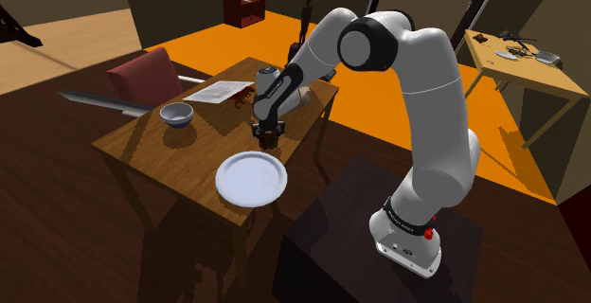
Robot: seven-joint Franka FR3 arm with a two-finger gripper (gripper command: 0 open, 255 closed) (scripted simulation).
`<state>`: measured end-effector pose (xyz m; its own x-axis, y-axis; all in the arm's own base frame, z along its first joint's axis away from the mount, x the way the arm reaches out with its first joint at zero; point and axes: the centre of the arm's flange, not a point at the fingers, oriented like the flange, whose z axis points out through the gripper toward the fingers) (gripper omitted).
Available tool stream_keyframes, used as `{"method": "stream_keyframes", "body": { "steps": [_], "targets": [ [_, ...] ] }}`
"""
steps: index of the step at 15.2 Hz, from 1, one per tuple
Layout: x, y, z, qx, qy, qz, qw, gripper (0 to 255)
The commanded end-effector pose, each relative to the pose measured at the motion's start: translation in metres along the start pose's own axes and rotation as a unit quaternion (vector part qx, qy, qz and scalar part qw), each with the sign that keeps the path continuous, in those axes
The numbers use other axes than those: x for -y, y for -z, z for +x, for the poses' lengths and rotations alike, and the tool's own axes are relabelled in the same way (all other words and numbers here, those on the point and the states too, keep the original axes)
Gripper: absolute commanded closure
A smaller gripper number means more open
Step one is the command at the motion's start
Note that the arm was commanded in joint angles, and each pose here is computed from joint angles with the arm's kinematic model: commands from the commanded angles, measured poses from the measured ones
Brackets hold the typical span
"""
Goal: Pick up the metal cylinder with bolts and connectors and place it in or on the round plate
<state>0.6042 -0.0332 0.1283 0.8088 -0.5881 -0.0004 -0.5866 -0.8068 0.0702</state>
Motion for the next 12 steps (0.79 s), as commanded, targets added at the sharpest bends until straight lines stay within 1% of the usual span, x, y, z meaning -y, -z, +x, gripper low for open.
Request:
{"method": "stream_keyframes", "body": {
  "steps": [1,12],
  "targets": [
    [-0.001,0.009,0.000,0.000,0.000,0.000,1.0000,255],
    [-0.005,0.067,0.000,0.000,0.000,0.000,1.0000,255]
  ]
}}
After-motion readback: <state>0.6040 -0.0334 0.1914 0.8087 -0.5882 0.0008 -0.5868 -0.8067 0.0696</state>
